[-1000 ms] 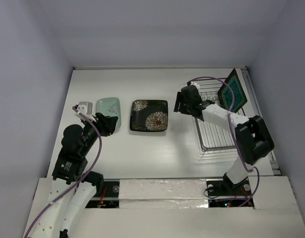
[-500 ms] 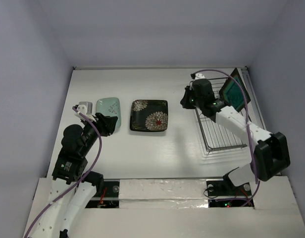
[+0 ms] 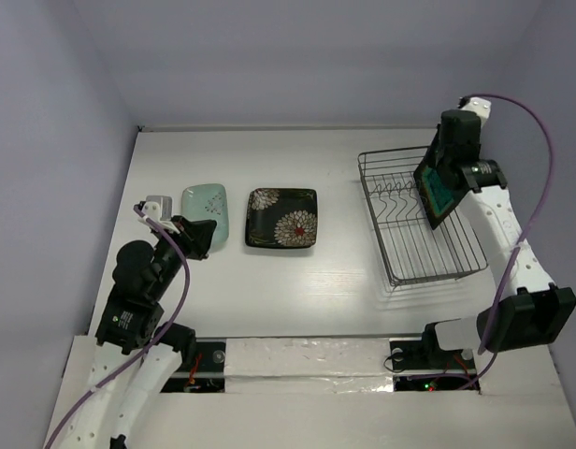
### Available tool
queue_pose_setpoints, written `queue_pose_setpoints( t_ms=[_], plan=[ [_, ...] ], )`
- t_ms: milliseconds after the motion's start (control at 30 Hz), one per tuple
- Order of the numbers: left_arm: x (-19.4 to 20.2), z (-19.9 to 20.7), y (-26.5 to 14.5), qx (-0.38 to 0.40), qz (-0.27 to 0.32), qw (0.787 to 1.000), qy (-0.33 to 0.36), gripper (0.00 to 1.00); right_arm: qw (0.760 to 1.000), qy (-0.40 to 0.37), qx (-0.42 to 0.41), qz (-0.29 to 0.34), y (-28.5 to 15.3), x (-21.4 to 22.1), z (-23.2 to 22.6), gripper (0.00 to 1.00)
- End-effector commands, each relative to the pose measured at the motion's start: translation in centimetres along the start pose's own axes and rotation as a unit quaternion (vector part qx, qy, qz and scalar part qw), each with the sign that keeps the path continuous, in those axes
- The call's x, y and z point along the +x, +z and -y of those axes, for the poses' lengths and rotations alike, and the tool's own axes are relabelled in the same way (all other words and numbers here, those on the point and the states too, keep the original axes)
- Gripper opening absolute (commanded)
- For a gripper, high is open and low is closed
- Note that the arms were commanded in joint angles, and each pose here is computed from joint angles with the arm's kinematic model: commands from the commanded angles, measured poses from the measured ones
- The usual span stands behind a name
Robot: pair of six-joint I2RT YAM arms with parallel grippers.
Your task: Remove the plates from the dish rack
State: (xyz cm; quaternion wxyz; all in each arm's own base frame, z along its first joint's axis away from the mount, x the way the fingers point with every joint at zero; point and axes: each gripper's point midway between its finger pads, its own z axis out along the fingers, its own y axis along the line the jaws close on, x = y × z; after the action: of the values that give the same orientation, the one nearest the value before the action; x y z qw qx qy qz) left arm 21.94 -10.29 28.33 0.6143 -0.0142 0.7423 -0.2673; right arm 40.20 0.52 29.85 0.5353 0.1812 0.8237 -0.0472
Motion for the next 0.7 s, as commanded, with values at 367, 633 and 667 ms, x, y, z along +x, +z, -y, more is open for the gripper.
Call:
queue_pose_setpoints(
  t_ms=[367, 633, 667],
  plan=[
    [-0.6, 1.3, 0.2, 0.022, 0.010, 1.000, 0.005, 0.27, 0.979, -0.104, 0.148, -0.097, 6.1, -1.5, 9.1, 0.86],
    [-0.2, 1.1, 0.6, 0.018, 0.001, 1.000, 0.004, 0.28, 0.985, -0.098, 0.071, -0.123, 8.2, 0.3, 6.7, 0.66],
    [-0.2, 1.0, 0.6, 0.016, 0.000, 1.000, 0.005, 0.28, 0.985, -0.099, 0.069, -0.124, 8.1, 0.3, 6.7, 0.63]
  ],
)
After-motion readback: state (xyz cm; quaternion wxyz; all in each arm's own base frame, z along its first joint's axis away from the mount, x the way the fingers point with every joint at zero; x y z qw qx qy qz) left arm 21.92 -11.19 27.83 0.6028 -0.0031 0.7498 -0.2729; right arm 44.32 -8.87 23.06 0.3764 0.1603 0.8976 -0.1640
